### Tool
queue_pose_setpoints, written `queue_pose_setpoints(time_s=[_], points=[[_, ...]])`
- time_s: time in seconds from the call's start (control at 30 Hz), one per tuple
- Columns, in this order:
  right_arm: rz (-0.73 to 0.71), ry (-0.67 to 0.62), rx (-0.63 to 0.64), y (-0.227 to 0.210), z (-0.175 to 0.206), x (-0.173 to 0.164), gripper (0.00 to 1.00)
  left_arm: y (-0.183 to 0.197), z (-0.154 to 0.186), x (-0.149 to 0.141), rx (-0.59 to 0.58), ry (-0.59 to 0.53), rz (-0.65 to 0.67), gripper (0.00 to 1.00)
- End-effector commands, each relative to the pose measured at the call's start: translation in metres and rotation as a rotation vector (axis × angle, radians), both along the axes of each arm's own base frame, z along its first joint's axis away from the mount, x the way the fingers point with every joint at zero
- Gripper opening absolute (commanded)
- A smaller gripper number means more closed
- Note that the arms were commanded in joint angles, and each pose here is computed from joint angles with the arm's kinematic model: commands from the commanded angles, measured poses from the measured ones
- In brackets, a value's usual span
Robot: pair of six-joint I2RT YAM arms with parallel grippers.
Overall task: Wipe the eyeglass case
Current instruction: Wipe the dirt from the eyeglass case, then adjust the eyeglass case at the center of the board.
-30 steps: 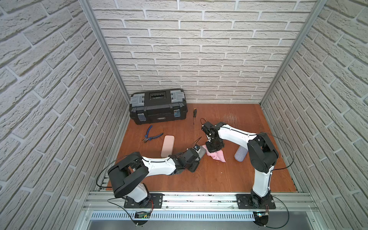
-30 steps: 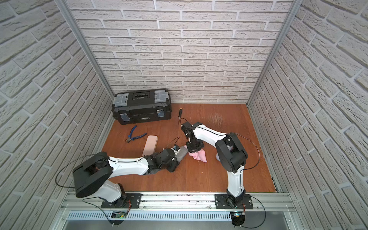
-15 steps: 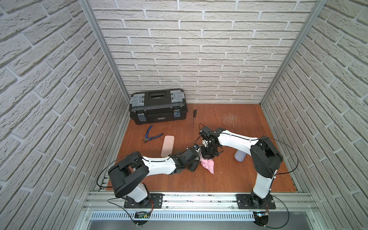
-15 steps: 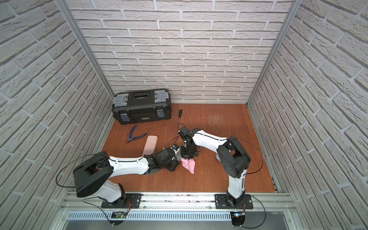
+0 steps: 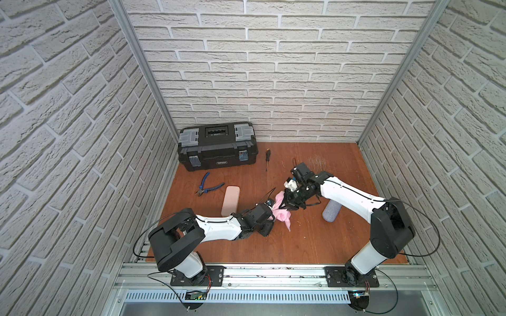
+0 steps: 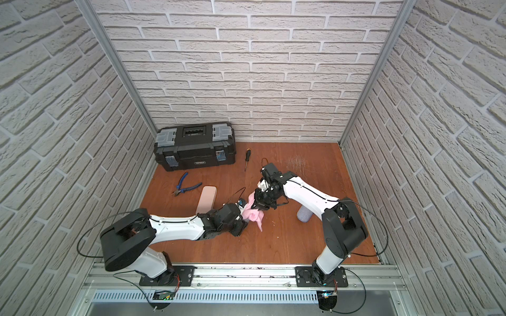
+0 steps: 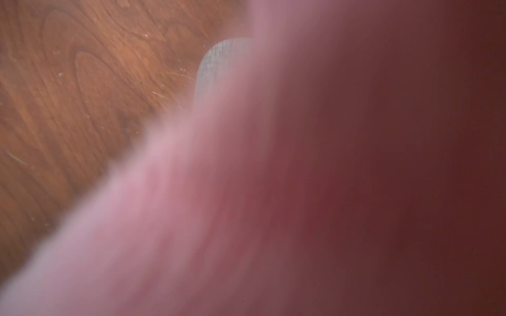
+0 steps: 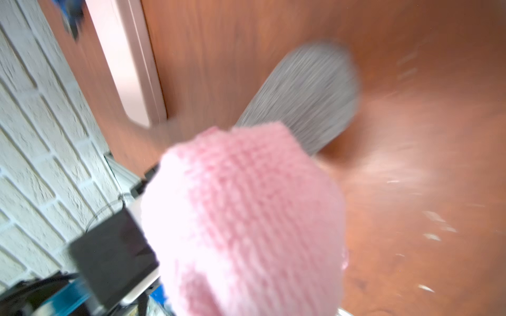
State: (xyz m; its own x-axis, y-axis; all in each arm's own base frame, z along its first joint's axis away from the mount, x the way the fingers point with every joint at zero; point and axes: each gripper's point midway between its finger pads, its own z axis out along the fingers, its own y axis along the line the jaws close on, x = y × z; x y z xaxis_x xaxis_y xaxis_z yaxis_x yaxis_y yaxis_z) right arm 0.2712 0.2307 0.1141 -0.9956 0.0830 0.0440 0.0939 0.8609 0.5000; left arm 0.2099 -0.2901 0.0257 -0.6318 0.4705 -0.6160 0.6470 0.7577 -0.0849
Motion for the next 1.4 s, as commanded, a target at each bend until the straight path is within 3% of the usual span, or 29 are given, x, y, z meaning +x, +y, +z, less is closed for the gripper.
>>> queue_pose_setpoints(time_s=[0.0,0.17,0.3,0.43,0.53,0.6,0.67,0.73,0.9,1.27,1.37], points=[[0.056,-0.04,-0.299,-0.044,-0.023,0.003,0.02,0.011,-0.021,-0.02,0.053,0.074,-0.039,0.53],[0.118,-0.116,-0.355,-0.011,-0.032,0.018,0.02,0.014,-0.019,-0.019,0.052,0.071,-0.017,0.55],[0.151,-0.057,-0.254,0.024,-0.054,0.017,0.02,0.014,-0.011,-0.017,0.025,0.054,0.005,0.56],[0.13,-0.088,-0.468,-0.029,-0.065,0.043,0.02,0.016,-0.008,-0.017,0.046,0.037,0.013,0.57],[0.093,-0.187,-0.654,-0.074,-0.037,0.069,0.02,0.02,-0.008,-0.017,0.072,0.049,0.03,0.59],[0.103,-0.225,-0.687,-0.082,-0.019,0.072,0.02,0.024,-0.006,-0.017,0.093,0.061,0.055,0.66],[0.123,-0.192,-0.631,-0.075,-0.02,0.061,0.02,0.025,-0.003,-0.017,0.097,0.076,0.078,0.78],[0.128,-0.144,-0.577,-0.068,-0.03,0.046,0.02,0.019,0.003,-0.017,0.093,0.09,0.074,0.84],[0.132,-0.105,-0.603,-0.066,-0.066,0.037,0.02,0.011,0.01,-0.017,0.128,0.162,0.086,0.98],[0.223,-0.137,-0.409,0.023,-0.058,0.068,0.02,-0.03,0.036,-0.025,-0.063,0.23,0.044,0.98],[0.231,-0.141,-0.382,0.032,-0.053,0.073,0.02,-0.03,0.039,-0.025,-0.067,0.239,0.059,0.98]])
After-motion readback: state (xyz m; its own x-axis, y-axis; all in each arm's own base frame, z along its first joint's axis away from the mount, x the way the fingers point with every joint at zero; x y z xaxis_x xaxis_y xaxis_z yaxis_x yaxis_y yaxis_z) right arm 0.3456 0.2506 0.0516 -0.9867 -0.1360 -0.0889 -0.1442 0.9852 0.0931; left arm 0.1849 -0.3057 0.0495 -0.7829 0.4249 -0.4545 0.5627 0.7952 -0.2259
